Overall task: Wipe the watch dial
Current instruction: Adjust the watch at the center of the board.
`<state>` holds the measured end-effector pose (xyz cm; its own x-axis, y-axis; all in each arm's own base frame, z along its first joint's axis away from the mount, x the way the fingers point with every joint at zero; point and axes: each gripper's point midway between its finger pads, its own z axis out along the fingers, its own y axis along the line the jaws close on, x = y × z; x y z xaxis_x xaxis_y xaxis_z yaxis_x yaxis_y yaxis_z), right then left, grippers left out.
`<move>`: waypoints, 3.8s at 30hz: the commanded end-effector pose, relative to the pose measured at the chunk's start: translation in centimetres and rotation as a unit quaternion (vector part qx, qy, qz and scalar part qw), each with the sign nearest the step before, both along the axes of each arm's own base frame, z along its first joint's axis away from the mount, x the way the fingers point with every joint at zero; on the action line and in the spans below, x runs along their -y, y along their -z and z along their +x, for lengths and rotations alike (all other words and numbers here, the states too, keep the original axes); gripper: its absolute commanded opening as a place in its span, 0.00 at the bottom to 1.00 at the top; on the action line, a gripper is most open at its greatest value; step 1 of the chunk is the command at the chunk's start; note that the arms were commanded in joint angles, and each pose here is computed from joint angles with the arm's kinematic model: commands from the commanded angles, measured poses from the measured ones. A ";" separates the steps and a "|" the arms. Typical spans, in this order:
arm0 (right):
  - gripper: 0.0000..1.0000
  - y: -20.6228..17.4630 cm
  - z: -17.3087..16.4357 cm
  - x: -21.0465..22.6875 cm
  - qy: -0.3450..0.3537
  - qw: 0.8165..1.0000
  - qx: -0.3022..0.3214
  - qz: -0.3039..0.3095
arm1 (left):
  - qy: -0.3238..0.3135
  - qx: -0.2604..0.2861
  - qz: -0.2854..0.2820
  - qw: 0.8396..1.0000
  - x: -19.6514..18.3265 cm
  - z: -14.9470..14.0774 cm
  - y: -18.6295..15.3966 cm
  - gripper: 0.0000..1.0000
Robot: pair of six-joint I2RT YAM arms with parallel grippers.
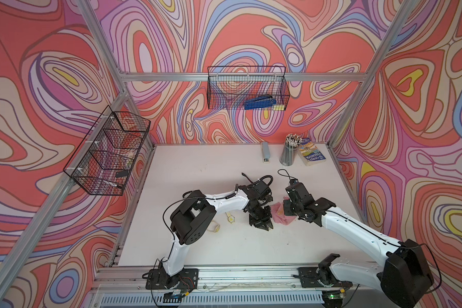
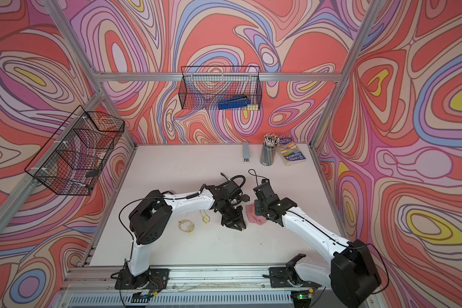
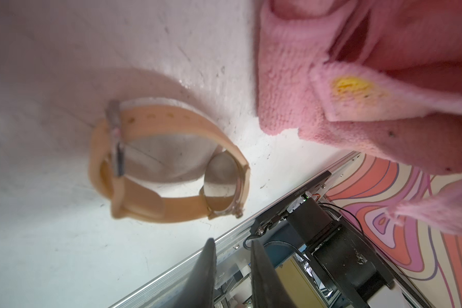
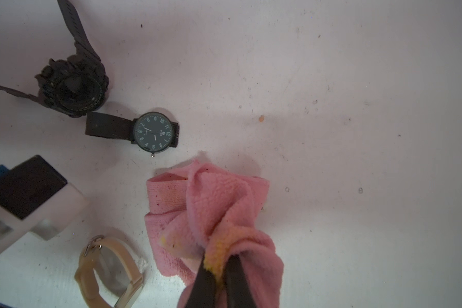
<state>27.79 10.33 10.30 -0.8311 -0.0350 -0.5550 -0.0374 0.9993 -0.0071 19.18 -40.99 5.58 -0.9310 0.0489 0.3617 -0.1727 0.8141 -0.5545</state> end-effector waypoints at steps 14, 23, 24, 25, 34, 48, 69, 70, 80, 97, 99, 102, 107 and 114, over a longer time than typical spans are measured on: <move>0.00 -1.9 2.0 -0.3 0.003 1.000 0.030 -0.004 | -0.015 -0.003 0.008 1.000 -1.7 2.2 1.5 0.18; 0.00 -2.2 1.8 -0.2 0.000 1.000 0.030 -0.008 | 0.015 0.034 0.023 0.999 -2.3 1.2 0.0 0.18; 0.00 -2.3 1.7 -0.1 -0.001 0.999 0.031 -0.009 | 0.020 0.035 0.025 0.999 -2.2 0.9 -0.1 0.17; 0.00 -2.4 1.7 -0.1 0.000 0.999 0.033 -0.008 | 0.022 0.035 0.025 0.999 -2.2 0.6 -0.1 0.17; 0.00 -2.6 1.3 0.1 0.000 0.999 0.040 -0.003 | 0.034 0.015 0.030 0.999 -2.3 -1.0 1.1 0.07; 0.00 -2.9 1.7 0.2 0.003 0.999 0.045 -0.009 | -0.010 -0.012 0.064 0.998 -3.9 2.7 3.7 0.06; 0.05 -4.5 1.8 -1.9 -0.065 0.996 0.052 0.016 | 0.105 0.155 0.110 0.976 -6.8 4.9 -2.3 0.43; 0.06 -4.6 1.9 -2.1 -0.068 0.996 0.055 0.017 | 0.135 0.169 0.129 0.968 -7.2 4.9 -2.5 0.43; 0.13 -5.3 2.3 -3.1 -0.108 0.992 0.066 0.021 | 0.316 0.296 0.125 0.893 -7.7 5.5 -2.4 0.43; 0.23 -7.1 2.4 -0.4 -0.056 0.994 0.091 0.016 | 0.326 0.329 0.065 0.884 -5.8 6.3 -1.9 1.00; 0.23 -6.9 2.4 -0.5 -0.055 0.994 0.088 0.016 | 0.307 0.319 0.074 0.893 -5.8 6.4 -1.6 1.00; 0.23 -6.8 2.5 -0.3 -0.047 0.995 0.089 0.016 | 0.282 0.308 0.097 0.903 -6.1 6.8 -2.1 1.00; 0.23 -6.9 2.5 0.5 -0.029 0.996 0.086 0.012 | 0.218 0.282 0.069 0.932 -4.6 6.7 -3.8 0.91; 0.21 -6.2 2.9 1.8 0.011 0.997 0.071 0.033 | 0.146 0.223 0.064 0.962 -3.3 6.2 -2.2 0.68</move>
<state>30.05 8.75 15.76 -0.7549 -0.0270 -0.6553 -0.0541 0.9983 0.0212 25.67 -37.06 8.74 -0.9081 0.4015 -0.1187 0.4153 0.8277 -0.3773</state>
